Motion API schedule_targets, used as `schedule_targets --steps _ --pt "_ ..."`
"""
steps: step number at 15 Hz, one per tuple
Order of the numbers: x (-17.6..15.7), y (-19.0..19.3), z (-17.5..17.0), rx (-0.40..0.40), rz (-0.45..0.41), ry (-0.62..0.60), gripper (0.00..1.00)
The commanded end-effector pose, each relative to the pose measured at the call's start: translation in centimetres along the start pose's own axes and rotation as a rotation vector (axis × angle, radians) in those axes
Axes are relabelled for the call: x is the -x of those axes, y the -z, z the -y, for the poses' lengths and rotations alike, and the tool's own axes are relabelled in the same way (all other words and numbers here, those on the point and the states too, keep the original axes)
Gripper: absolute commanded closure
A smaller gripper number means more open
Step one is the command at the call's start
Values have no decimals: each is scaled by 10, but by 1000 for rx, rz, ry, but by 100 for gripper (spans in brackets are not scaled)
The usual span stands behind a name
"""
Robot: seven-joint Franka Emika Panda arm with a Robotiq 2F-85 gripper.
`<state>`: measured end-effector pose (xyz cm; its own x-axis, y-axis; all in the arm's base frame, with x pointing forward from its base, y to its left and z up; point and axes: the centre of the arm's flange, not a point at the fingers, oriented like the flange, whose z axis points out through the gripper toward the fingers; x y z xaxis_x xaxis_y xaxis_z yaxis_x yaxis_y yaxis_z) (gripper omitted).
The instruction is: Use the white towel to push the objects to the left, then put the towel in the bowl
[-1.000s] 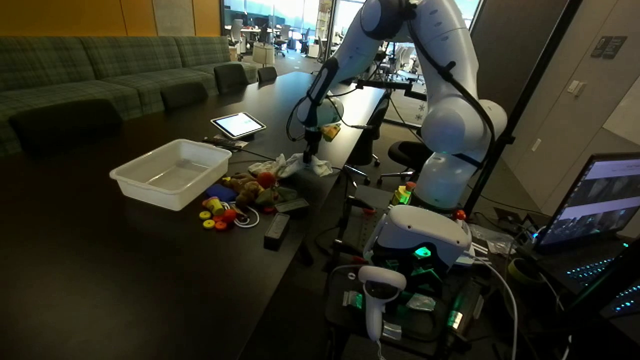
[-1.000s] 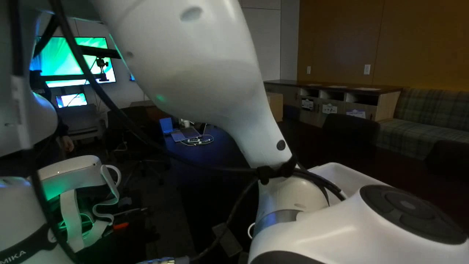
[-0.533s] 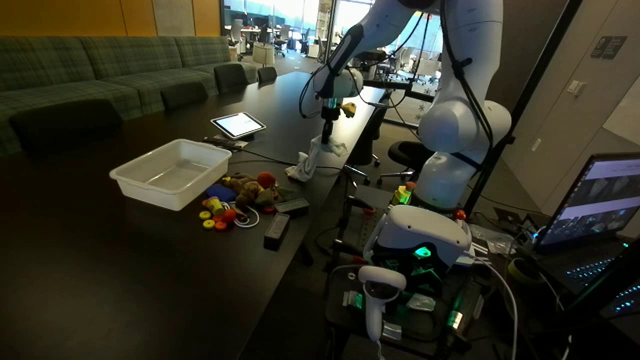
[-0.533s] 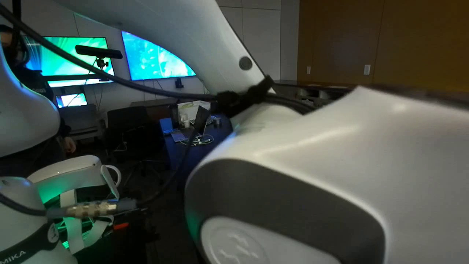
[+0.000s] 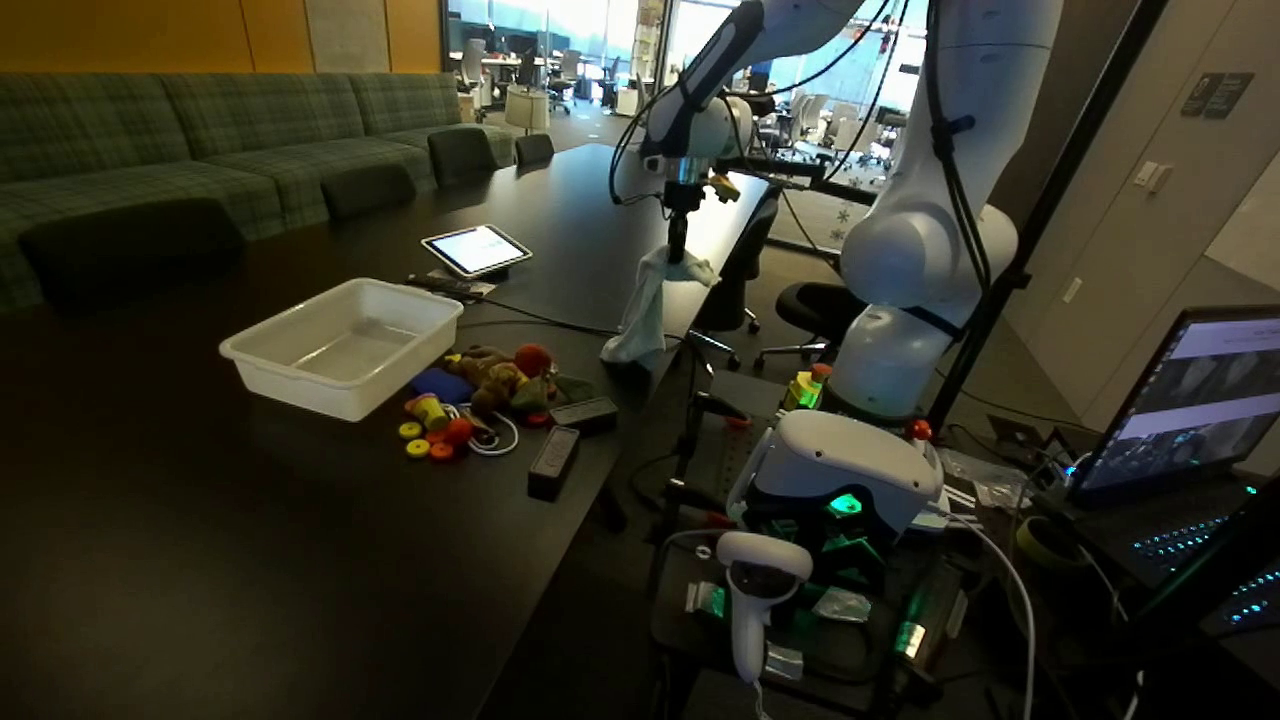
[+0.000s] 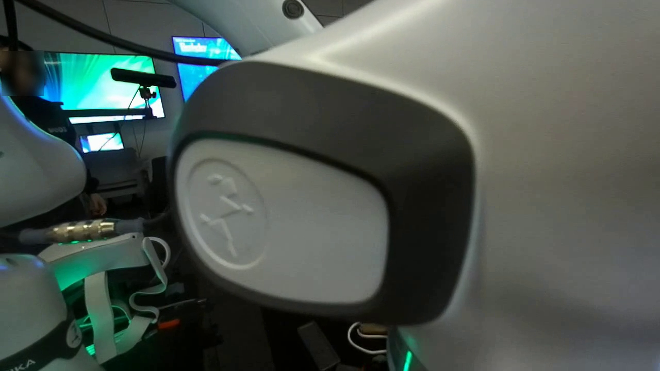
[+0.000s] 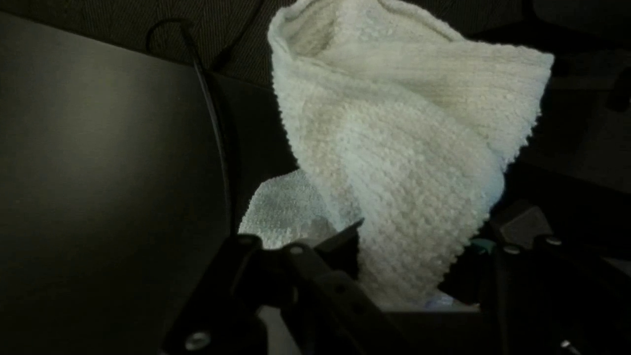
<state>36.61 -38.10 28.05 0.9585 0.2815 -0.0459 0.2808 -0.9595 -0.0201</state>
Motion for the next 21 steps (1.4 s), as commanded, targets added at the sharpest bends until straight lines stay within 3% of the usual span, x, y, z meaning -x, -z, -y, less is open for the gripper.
schedule_targets --steps 1,12,21 --pt "-2 8 18 -21 0 114 86" --pt "-69 -105 74 -135 92 464 86" --pt "-73 -197 65 -165 158 455 86"
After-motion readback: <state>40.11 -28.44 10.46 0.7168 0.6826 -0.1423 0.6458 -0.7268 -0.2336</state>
